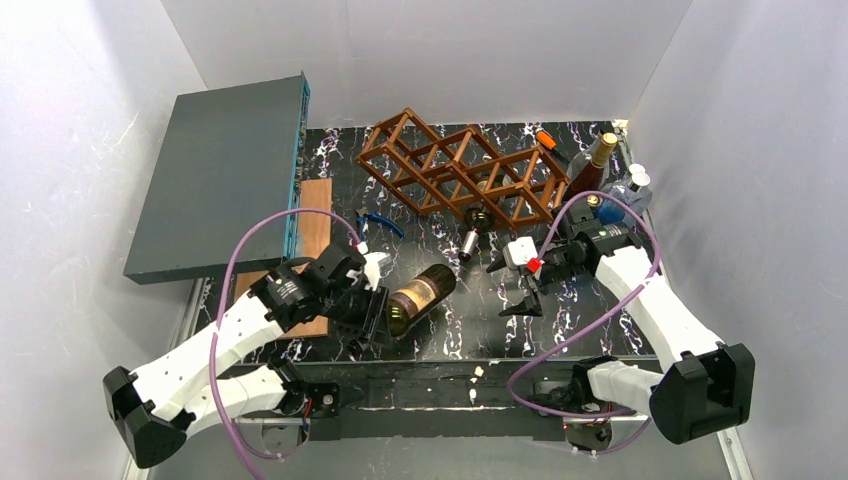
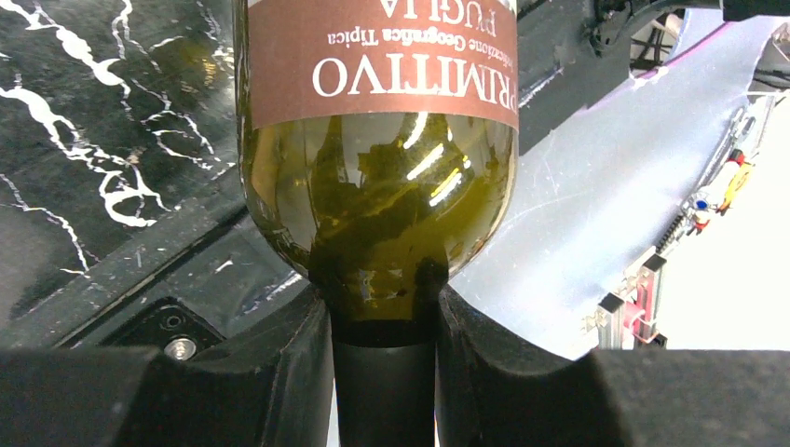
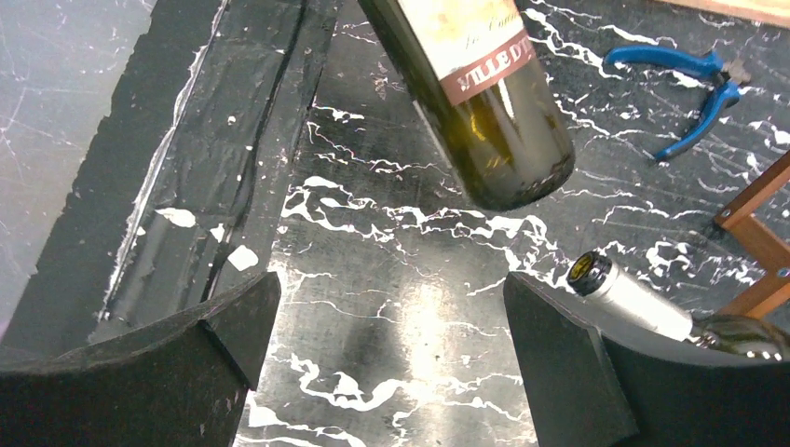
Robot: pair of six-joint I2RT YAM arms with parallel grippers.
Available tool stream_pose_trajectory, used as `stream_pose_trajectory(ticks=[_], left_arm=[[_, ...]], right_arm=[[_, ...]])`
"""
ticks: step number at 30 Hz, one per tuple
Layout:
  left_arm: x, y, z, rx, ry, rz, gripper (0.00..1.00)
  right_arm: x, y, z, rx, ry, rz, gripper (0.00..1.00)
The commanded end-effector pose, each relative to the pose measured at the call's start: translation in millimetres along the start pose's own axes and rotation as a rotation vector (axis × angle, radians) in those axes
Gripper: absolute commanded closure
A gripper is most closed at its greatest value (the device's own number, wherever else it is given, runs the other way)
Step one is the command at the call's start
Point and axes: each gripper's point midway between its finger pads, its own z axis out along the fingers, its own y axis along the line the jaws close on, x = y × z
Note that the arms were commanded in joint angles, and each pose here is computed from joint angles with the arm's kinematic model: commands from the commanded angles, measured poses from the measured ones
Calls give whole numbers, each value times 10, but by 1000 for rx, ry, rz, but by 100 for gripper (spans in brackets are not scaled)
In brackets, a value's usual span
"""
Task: Take the wine bottle off the wine rack
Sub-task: Pick up the wine bottle from the wine rack.
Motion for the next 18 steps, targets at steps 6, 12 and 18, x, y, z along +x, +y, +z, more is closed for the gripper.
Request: stream_pose_trajectory(ticks=[6,12,18], left_arm=[[-111,-519,-70,97,79,46,100],[-117,-666,20,86,160,63,100],[-222,-842,128,104,206,69,100]], right_arm=[[-209,-62,48,-54,-46,-188,0],[-199,-109,198,-64,-60,-181,0],[-116,-183,340,-49,-13,-166,0]])
